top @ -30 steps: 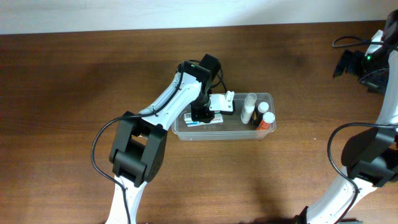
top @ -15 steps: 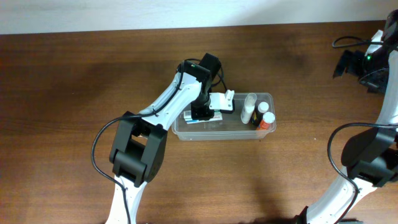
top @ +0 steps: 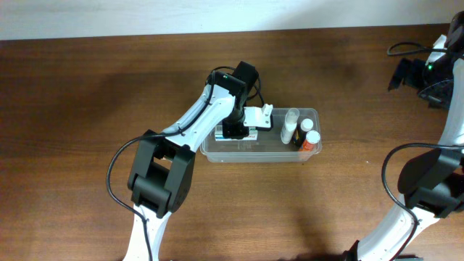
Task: Pack container
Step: 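Lower the box into the container's left side and open left gripper, then raise left gripper and move it over the gold-capped jar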
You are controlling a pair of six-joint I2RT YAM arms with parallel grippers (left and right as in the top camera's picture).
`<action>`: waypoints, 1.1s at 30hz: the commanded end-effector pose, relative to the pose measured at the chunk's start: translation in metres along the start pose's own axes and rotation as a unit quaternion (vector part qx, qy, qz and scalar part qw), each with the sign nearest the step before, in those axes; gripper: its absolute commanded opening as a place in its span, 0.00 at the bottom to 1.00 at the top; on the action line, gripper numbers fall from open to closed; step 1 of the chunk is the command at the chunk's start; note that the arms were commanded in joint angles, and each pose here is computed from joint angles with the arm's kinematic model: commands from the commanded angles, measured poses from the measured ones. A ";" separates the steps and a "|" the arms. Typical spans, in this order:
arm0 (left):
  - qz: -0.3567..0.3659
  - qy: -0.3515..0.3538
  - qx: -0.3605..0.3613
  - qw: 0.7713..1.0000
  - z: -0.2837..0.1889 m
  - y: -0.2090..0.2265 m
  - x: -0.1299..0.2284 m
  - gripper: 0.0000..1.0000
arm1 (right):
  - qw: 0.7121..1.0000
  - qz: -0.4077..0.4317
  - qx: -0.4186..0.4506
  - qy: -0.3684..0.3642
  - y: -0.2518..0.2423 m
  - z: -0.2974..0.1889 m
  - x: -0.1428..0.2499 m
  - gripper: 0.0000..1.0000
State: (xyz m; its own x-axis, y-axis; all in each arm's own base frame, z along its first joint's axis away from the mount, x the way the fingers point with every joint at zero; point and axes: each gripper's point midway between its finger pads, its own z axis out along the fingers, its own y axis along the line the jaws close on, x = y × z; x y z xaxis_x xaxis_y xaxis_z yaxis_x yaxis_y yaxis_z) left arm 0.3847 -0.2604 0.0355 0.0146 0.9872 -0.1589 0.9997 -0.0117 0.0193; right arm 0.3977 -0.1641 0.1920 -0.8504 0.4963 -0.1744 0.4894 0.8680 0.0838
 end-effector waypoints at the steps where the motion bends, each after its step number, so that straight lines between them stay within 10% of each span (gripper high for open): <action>1: 0.007 -0.002 -0.005 1.000 -0.001 0.003 -0.002 0.38 | 1.000 0.004 -0.003 -0.017 0.002 -0.011 -0.003 0.99; 27: -0.033 -0.071 -0.082 0.994 -0.127 0.033 -0.047 0.39 | 1.000 0.004 -0.003 -0.017 0.002 -0.011 -0.003 0.98; 30: -0.032 -0.075 -0.092 0.992 -0.148 0.032 -0.048 0.53 | 1.000 0.004 -0.003 -0.017 0.002 -0.011 -0.003 0.98; 32: -0.033 -0.067 -0.104 0.992 -0.160 0.032 -0.045 0.99 | 1.000 0.004 -0.003 -0.017 0.002 -0.011 -0.003 0.98; 33: -0.046 -0.059 -0.114 0.991 -0.166 0.034 -0.041 0.99 | 1.000 0.004 -0.003 -0.017 0.002 -0.011 -0.003 0.98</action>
State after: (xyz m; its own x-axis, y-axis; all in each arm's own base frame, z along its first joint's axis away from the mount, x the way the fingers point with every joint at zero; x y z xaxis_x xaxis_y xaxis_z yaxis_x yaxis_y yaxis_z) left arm 0.4120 -0.2772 0.1886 -0.0375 0.9586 -0.2823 0.9791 0.0917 0.1815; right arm 0.3977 -0.1641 0.1920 -0.8504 0.4963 -0.1744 0.4894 0.8680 0.0838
